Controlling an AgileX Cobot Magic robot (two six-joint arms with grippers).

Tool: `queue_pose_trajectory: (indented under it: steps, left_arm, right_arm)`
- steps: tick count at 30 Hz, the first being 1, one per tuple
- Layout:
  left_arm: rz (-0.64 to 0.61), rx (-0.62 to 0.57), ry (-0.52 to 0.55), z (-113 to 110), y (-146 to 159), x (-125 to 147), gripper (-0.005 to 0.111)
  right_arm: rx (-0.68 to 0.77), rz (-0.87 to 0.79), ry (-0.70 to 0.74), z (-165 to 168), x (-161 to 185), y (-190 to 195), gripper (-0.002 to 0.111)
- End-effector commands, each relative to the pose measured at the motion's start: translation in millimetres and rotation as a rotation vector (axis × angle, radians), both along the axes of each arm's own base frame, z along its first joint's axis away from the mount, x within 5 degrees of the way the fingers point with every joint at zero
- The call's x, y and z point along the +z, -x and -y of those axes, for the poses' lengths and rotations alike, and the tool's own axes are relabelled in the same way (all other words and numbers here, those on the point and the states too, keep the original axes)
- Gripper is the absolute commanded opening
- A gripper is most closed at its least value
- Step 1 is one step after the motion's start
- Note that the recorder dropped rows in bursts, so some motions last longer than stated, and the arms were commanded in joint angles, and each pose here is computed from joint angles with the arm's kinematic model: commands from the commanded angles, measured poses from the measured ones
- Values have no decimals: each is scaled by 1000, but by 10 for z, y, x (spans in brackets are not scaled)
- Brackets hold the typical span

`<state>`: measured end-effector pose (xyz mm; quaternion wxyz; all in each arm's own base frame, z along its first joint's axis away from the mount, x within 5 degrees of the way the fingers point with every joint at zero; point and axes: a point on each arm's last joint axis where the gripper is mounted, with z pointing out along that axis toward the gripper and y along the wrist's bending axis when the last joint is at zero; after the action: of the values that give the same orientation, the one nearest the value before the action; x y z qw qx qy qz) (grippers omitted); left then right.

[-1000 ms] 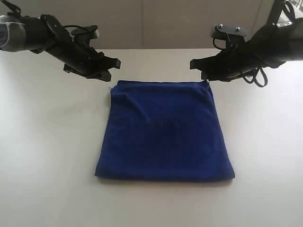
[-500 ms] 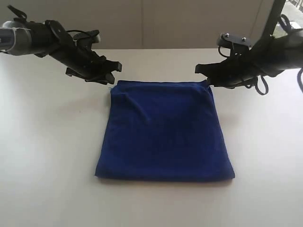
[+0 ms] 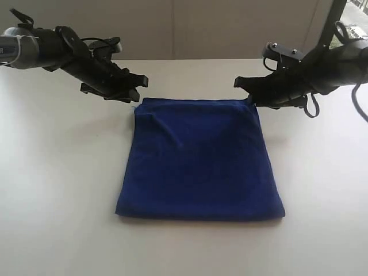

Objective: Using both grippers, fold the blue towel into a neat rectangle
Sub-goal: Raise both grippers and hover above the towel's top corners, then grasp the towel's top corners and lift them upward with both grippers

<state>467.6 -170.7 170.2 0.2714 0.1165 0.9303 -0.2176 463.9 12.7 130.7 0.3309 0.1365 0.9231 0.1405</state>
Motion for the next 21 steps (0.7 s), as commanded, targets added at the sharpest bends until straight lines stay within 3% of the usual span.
queue_pose_trajectory:
  steps: [1, 8, 11, 16, 21]
  left_arm:
    - [-7, 14, 18, -9, -5, 22, 31]
    - [-19, 16, 29, -3, 2, 22, 31]
    - [-19, 16, 29, -3, 2, 22, 31]
    - [-14, 19, 29, -4, -3, 24, 31]
    - [-18, 62, 49, -9, -19, 31, 31]
  right_arm:
    - [-3, -14, -10, 9, -49, -16, 24]
    - [-18, -31, -22, 10, -148, -21, 21]
    - [12, -23, 5, 11, -147, -22, 0]
    - [24, 7, 29, 19, -69, -31, 0]
    - [92, 60, 45, -20, 281, 13, 0]
